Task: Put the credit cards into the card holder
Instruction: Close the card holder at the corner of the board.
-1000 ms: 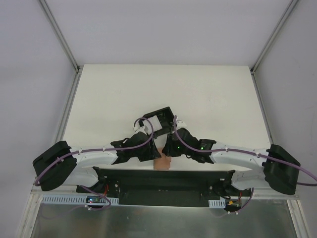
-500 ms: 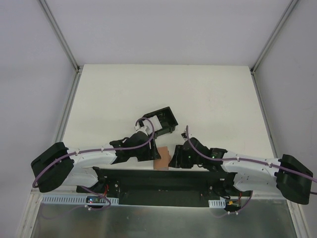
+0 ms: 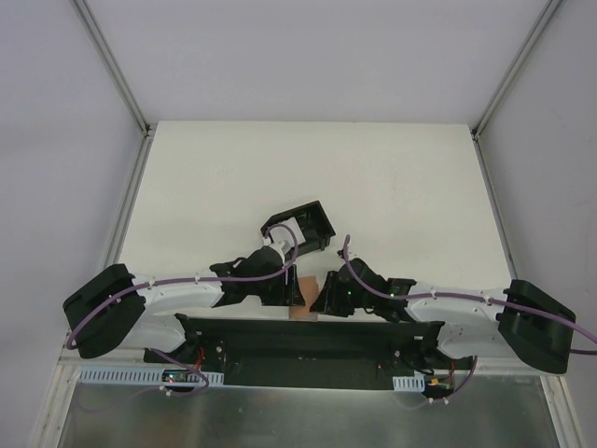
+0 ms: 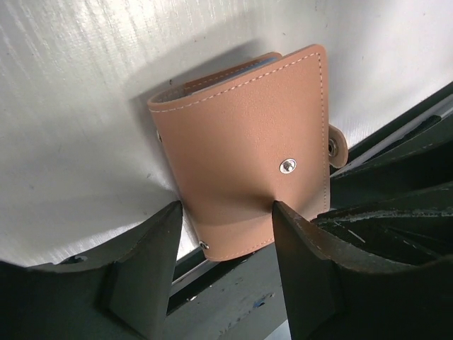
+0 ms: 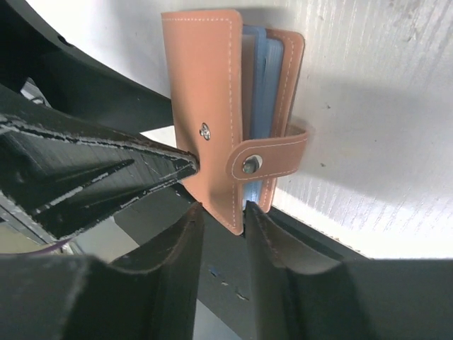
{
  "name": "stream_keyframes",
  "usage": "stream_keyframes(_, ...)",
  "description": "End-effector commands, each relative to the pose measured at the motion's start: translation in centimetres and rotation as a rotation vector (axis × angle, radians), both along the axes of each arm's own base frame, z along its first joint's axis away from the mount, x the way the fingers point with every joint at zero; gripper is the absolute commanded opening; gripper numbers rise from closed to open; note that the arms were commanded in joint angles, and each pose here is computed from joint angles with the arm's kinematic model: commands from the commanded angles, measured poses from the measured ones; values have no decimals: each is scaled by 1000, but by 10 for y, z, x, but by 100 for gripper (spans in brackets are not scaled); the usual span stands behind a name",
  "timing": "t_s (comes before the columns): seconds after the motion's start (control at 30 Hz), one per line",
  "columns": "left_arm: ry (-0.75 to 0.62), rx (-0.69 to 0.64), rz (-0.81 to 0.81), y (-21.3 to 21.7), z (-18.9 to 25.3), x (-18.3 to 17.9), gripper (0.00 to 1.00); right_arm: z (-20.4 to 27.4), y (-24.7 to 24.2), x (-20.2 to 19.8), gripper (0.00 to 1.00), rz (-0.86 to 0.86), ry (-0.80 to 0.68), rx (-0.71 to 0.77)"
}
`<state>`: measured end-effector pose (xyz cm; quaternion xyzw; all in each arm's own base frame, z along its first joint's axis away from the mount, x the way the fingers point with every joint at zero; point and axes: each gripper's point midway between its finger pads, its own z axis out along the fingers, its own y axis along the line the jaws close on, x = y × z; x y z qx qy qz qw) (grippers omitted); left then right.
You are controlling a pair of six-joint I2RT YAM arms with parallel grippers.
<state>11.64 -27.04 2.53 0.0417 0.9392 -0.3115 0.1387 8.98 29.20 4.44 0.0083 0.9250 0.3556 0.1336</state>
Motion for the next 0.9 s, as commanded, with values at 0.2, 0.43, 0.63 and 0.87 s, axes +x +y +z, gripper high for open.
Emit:
stream_keyframes(0.2, 83, 156, -49, 30, -30, -23, 54, -8, 5, -9, 1, -15, 89, 14)
stream_keyframes(0.43, 94, 180, -13, 34, -34, -22, 56, -27, 6, -20, 1, 10, 176, -72)
stream_keyframes(0.63, 97, 196, 24, 37, -36, -20, 56, -26, -2, 1, 1, 0, 125, -146)
stream_keyframes(0.87, 50, 194, 116, 38, -30, -5, 59, -27, -25, 32, 1, 101, 17, -309)
